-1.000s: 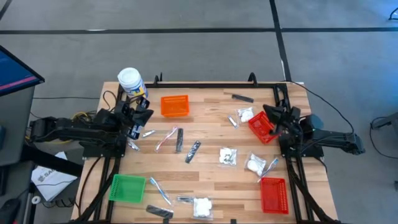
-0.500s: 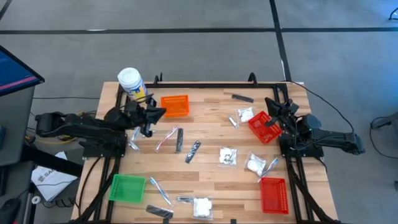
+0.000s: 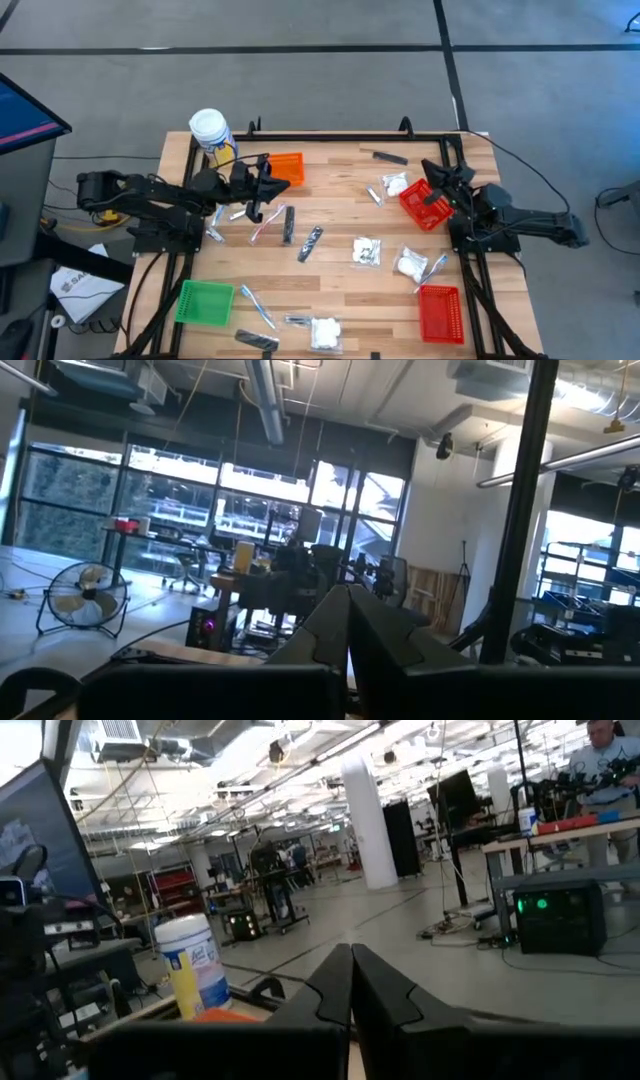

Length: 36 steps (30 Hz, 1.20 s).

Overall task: Pick & Place Travel size toiletries
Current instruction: Put the black comb into the top red basket

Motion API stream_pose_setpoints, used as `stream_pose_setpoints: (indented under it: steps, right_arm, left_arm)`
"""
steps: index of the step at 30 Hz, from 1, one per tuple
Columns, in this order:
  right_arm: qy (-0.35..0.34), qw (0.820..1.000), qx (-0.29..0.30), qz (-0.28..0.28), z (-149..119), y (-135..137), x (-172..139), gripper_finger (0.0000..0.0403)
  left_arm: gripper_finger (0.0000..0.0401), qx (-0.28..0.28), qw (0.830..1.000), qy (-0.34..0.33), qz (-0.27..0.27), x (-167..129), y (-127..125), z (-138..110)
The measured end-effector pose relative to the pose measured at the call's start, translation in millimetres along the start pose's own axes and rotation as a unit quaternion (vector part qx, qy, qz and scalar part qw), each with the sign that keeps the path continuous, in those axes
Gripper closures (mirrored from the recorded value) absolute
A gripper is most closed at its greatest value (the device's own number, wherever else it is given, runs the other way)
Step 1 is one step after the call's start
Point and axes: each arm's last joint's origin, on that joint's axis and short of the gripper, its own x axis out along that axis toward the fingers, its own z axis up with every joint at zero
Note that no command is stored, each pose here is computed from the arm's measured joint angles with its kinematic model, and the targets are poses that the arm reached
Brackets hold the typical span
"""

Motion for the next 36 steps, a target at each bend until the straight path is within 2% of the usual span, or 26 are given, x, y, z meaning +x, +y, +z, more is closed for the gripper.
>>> stream_pose_setpoints:
  steps: [14,22,28,31,36]
  right_arm:
    - [0.082,0.996,-0.043,-0.014,10,21,26,0.0403]
    - [0.117,0.989,-0.073,-0.054,12,33,47,0.0403]
    - [0.148,0.98,-0.077,-0.105,3,33,68,0.0403]
    - [0.175,0.972,-0.079,-0.137,-1,30,79,0.0403]
    - [0.227,0.955,-0.077,-0.174,-1,29,103,0.0403]
  left_arm:
    - [0.0398,-0.003,1.0,0.015,0.004,0,0,-2]
    - [0.0398,-0.004,1.0,0.02,0.009,0,1,-3]
    - [0.0398,-0.001,0.998,0.041,0.041,-1,4,-8]
    - [0.0398,0.017,0.997,0.051,0.063,0,6,-10]
    - [0.0398,0.034,0.99,0.111,0.081,13,9,-11]
